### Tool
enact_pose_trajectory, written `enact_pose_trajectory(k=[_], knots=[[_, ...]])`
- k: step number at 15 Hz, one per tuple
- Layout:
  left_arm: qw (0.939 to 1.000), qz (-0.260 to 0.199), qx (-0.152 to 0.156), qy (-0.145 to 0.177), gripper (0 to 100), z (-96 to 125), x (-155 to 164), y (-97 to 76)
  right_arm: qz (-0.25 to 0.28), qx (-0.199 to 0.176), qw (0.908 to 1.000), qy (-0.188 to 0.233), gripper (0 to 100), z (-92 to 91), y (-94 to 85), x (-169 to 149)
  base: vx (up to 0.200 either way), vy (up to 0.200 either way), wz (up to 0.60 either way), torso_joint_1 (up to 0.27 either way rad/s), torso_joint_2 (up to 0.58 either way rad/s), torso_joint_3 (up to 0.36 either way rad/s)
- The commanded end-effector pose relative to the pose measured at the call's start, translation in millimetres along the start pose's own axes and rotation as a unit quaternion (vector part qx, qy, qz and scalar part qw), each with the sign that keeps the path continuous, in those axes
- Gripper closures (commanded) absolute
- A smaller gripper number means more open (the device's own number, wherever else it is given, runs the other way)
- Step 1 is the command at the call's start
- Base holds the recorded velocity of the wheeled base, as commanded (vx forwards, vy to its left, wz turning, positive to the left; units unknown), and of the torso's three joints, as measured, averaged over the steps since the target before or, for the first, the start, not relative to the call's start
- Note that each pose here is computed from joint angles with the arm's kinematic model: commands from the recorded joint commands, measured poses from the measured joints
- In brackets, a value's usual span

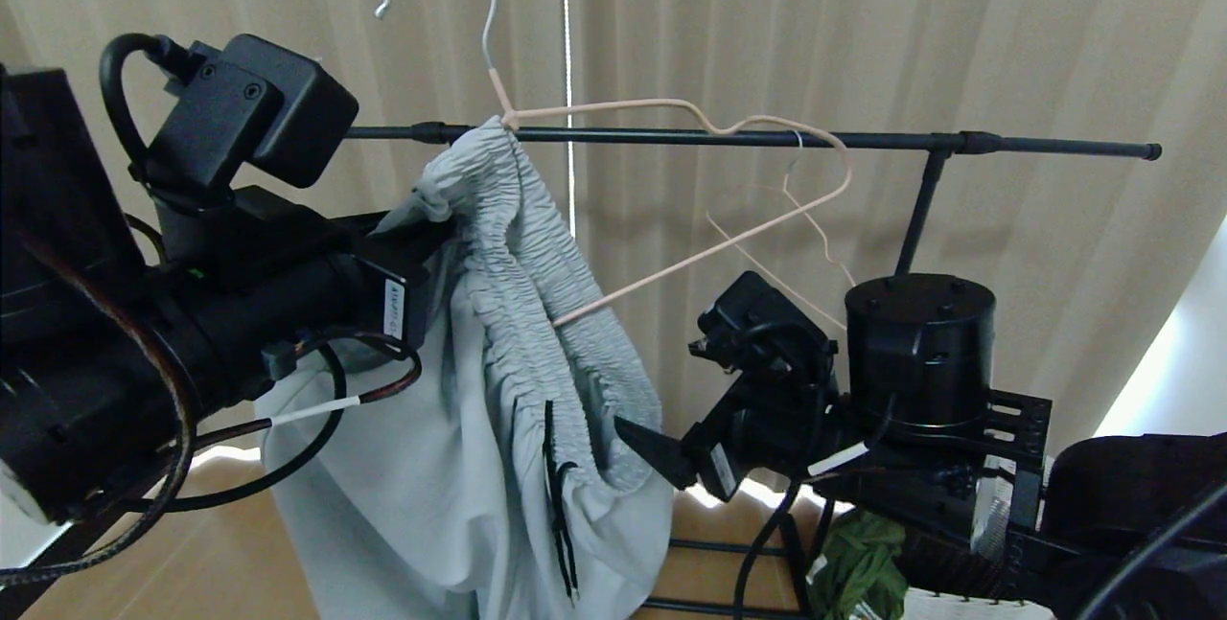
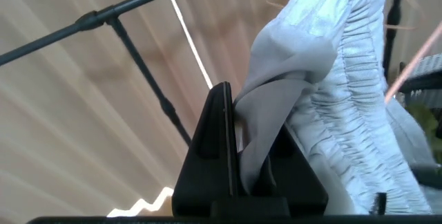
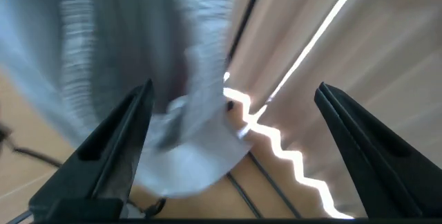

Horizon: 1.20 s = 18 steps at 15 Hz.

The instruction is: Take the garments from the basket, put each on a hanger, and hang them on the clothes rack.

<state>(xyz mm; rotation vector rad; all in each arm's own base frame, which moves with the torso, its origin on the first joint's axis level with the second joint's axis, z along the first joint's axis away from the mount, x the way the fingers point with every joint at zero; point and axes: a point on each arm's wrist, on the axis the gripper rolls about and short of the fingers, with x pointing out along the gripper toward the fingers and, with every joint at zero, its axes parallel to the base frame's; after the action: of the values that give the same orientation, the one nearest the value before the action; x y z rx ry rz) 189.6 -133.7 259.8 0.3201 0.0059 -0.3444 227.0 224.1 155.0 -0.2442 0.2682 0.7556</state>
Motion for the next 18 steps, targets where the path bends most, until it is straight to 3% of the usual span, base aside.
enact_pose_trajectory(k=[1,2,3,5,8,9,12,18], knots=[[1.0000,-0.001,-0.001,-0.006,100,2.3,-3.2,0.3,-0.003,0.001,0.9999,0.011,0,-7.0,-1.8,5.2,0.000,0.000,0.00,0.000,0.00,0.000],[1.0000,-0.001,-0.002,-0.006,100,2.6,-3.6,0.6,-0.002,0.000,0.9999,0.013,0,-8.3,-1.6,5.4,0.000,0.000,0.00,0.000,0.00,0.000],[1.0000,0.000,-0.002,-0.008,100,3.1,-4.4,1.0,-0.003,0.000,0.9999,0.014,100,-8.7,-1.6,5.3,0.000,0.000,0.00,0.000,0.00,0.000],[1.0000,0.002,0.001,-0.008,100,3.5,-4.5,2.3,-0.005,0.001,0.9999,0.012,100,-8.5,-2.7,3.1,0.000,0.000,0.00,0.000,0.00,0.000],[0.9999,0.007,0.002,-0.008,100,3.0,-4.2,3.6,-0.029,0.007,0.9994,0.017,100,-11.7,-18.0,-2.9,0.000,0.000,0.00,0.000,0.00,0.000],[0.9997,0.020,0.011,0.000,100,-1.5,-5.7,9.2,-0.063,0.015,0.9978,0.017,100,-13.3,-35.6,-14.7,0.000,0.000,0.00,0.000,0.00,0.000],[0.9961,0.042,0.075,0.020,100,-14.7,-14.5,20.8,-0.097,0.026,0.9949,0.009,100,-10.6,-57.2,-20.4,0.000,0.000,0.00,0.000,0.00,0.000],[0.9891,0.030,0.119,0.082,100,-54.8,-28.2,17.3,-0.144,0.035,0.9889,0.000,100,-6.1,-86.8,-24.8,0.000,0.000,0.00,0.000,0.00,0.000]])
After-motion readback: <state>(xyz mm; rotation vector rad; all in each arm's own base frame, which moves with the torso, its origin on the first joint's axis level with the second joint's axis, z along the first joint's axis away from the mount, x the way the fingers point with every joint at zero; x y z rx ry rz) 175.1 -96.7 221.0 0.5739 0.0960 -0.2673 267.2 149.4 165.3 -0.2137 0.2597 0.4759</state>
